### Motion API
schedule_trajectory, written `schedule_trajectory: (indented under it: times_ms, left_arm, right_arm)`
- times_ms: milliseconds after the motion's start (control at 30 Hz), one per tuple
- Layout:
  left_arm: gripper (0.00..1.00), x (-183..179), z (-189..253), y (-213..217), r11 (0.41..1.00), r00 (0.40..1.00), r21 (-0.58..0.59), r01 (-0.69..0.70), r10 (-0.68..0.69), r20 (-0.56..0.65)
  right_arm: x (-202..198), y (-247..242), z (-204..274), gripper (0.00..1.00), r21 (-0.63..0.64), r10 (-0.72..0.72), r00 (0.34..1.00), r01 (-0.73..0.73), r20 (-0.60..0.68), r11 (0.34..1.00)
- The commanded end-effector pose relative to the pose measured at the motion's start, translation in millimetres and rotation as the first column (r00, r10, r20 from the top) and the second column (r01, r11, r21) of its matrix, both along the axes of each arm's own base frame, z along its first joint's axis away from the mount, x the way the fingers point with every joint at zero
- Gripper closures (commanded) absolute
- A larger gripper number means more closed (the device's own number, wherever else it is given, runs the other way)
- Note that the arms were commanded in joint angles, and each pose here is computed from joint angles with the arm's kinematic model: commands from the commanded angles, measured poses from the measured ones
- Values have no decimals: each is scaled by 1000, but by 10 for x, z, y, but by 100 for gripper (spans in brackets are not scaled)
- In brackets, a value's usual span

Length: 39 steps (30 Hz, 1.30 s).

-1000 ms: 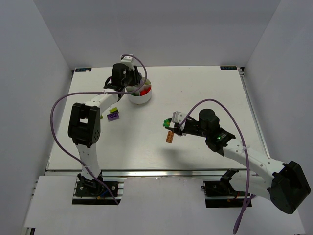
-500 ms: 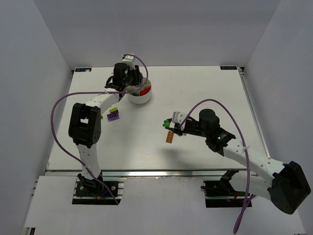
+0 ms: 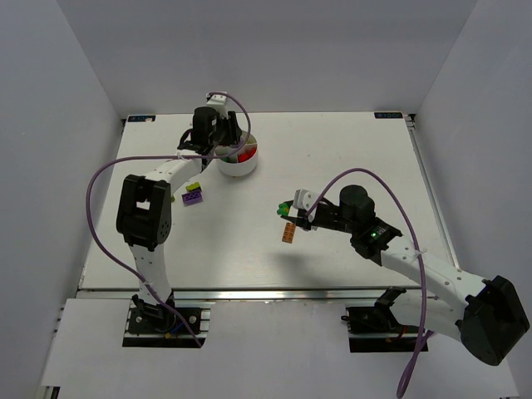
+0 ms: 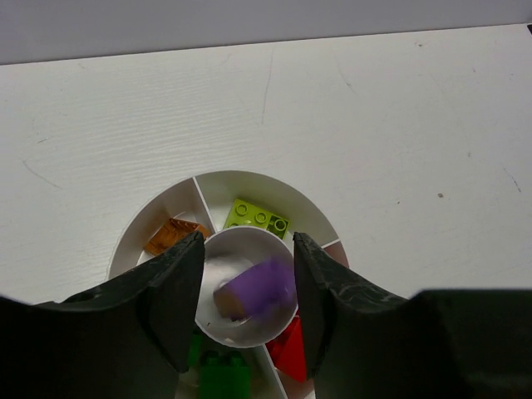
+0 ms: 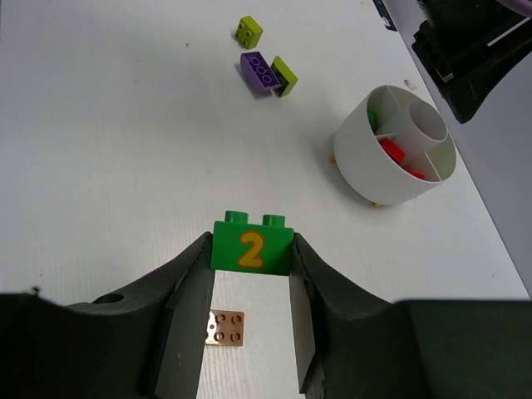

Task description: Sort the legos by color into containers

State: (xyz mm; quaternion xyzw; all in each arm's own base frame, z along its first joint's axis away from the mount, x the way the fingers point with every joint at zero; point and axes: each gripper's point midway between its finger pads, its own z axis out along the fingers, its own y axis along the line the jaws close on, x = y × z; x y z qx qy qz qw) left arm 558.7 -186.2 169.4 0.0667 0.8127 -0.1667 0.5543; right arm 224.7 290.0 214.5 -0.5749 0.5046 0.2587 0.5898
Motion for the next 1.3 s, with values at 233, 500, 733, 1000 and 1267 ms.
schedule_trajectory:
  times_ms: [233,500,733,1000,1267]
  left_arm:
    - [40,-14,370,12,1000,998,-22,-17,18,55]
    - [78,-505,934,-115,976,991,-202,76,-51,126]
    - [46,-1626,1030,-469,776,939,-533,338,-317,134]
    - [28,-2409,1018,-763,577,830,-634,515,-521,200]
    - [26,-2831,864,-1238,508,714,-574,643,-669,208]
  right_arm:
    - [-25,2,133,100,27,11,1000,-12,18,1000]
    - [-41,-7,55,100,-8,37,997,-36,66,999]
    - [-54,-36,64,100,-9,41,992,-40,117,999]
    - [20,-71,123,100,42,-26,994,22,110,999]
    - [55,-55,65,100,47,-43,996,40,79,998]
